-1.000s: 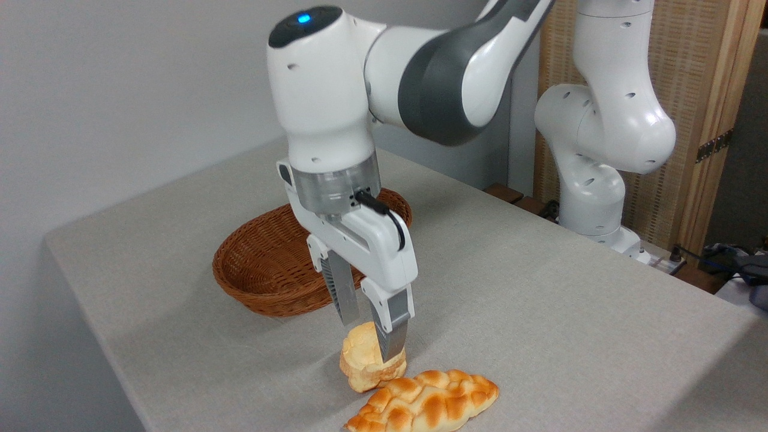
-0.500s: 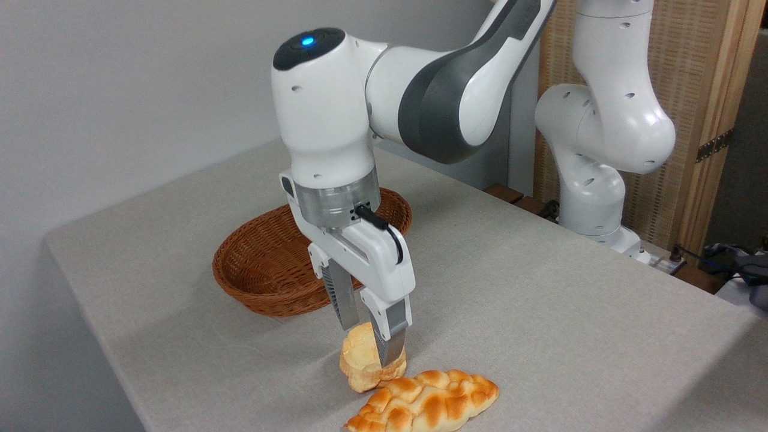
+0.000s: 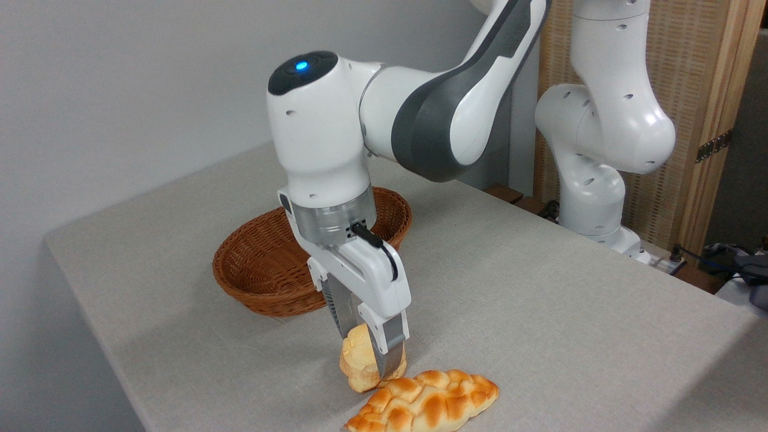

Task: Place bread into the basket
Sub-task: 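Close the gripper around the round bun, then lift the round bun and carry it over the wicker basket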

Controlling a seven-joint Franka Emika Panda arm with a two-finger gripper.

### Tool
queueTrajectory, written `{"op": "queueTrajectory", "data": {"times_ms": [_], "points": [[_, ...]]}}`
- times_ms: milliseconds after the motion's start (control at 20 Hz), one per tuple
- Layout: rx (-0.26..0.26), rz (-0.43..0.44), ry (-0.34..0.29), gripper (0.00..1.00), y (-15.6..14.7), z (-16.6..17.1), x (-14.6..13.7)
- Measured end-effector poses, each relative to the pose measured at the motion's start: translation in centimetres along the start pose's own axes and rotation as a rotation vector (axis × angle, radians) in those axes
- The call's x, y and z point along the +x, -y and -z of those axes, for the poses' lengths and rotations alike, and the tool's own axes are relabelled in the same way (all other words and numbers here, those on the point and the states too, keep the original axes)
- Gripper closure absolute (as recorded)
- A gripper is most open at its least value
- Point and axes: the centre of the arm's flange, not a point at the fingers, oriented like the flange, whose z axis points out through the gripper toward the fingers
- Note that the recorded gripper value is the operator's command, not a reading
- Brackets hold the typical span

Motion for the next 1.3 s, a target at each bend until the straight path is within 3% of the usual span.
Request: {"op": "queueTrajectory", "data": {"times_ms": [100, 150, 1050, 1300], "points": [[-0.002, -0.001, 0.004, 0.51, 0.0, -0.4, 0.2], [-0.003, -0.002, 0.005, 0.56, 0.0, -0.5, 0.2], [-0.005, -0.005, -0.022, 0.55, -0.5, 0.0, 0.9], [0.005, 0.018, -0.090, 0.52, -0.5, 2.7, 0.8]]}}
